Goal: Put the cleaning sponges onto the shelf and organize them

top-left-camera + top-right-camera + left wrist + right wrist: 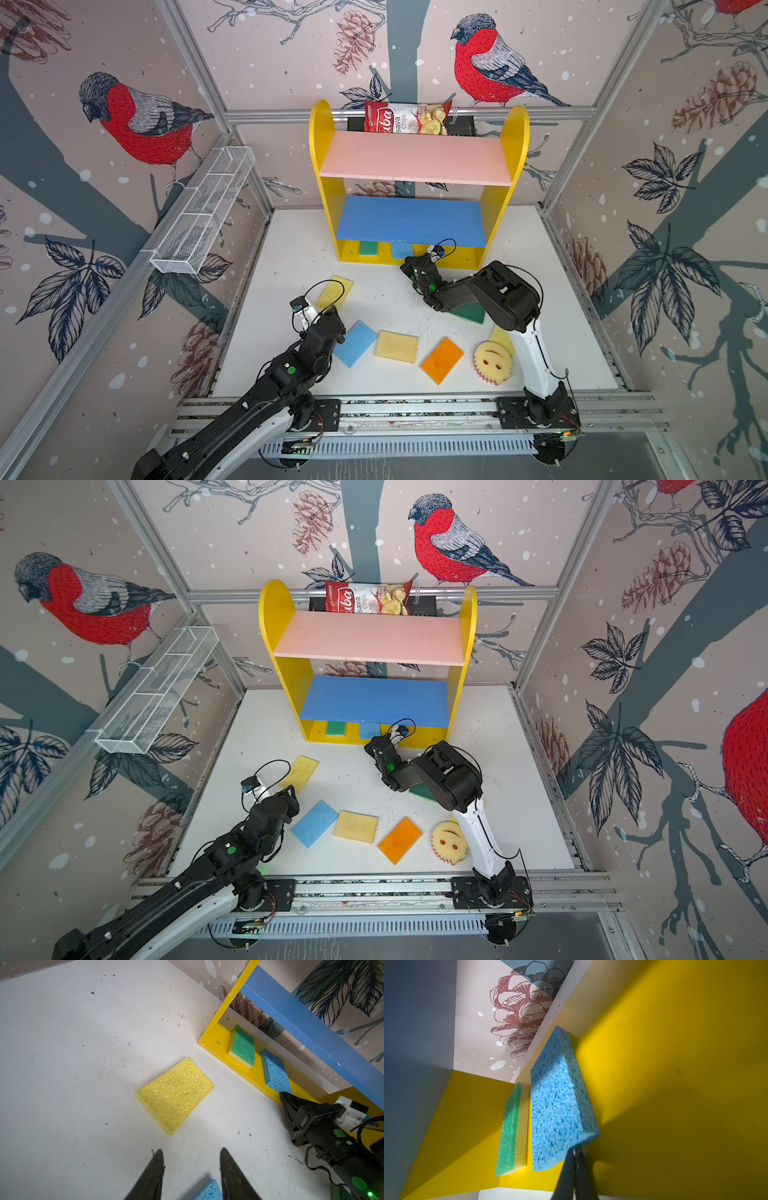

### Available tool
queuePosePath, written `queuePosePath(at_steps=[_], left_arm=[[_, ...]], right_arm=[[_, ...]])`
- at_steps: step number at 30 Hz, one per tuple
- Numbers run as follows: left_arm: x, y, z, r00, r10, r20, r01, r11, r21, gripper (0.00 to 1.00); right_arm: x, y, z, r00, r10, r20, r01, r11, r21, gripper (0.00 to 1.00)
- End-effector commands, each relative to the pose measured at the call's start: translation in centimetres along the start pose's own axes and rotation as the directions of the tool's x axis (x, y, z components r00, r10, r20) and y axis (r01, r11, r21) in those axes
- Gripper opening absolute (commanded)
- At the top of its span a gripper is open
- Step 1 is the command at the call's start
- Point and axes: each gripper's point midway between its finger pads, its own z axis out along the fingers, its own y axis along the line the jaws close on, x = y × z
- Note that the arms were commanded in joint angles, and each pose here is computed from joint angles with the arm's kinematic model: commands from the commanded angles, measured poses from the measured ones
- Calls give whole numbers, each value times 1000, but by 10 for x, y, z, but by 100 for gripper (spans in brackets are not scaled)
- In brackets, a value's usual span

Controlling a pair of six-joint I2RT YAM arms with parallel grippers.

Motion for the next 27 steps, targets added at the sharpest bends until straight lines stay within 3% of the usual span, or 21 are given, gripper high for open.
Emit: queuePosePath(at_steps=[1, 27], left_arm=[[-4, -2, 1, 1000, -11, 16, 11, 1000, 1, 44], [-5, -4, 0, 1000, -11, 13, 10, 1000, 8, 44]], right_arm=[[20, -39, -3, 996, -51, -72, 60, 989, 132, 0], [53, -22, 8, 986, -86, -145, 101, 990, 96, 0]])
